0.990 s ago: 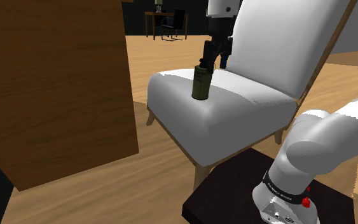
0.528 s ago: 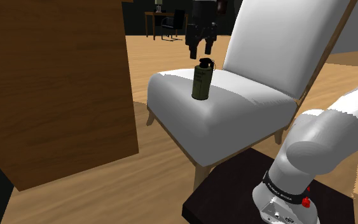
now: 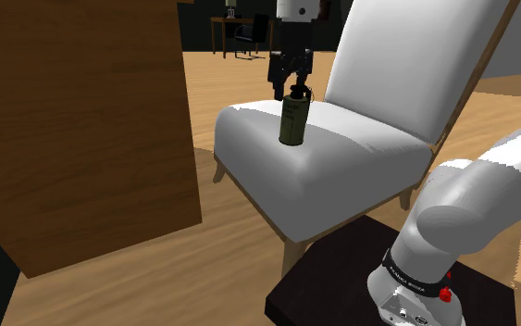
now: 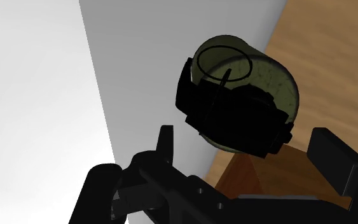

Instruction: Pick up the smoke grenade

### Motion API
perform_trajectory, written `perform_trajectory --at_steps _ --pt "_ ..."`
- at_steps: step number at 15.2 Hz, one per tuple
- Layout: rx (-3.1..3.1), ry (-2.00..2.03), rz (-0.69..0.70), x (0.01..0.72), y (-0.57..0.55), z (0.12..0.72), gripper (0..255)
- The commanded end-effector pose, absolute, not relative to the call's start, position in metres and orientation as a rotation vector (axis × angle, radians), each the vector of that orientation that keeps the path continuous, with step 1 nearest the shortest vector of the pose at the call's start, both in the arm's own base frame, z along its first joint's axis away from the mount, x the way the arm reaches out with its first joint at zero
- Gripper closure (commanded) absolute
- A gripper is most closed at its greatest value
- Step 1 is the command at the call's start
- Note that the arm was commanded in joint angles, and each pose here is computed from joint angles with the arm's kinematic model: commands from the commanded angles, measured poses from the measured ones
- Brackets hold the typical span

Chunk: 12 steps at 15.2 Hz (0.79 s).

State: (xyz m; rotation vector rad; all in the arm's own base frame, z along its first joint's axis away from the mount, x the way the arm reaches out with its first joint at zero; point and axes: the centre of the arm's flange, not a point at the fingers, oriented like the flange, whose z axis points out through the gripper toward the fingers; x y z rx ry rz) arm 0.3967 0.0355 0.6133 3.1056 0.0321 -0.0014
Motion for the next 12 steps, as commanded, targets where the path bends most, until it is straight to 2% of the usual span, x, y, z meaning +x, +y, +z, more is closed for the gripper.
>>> perform_trajectory --at_steps 1,12 --pt "3.106 0.032 -0.001 0.397 0.036 0.612 255" --pt "3.106 0.032 -0.001 0.397 0.035 0.623 255"
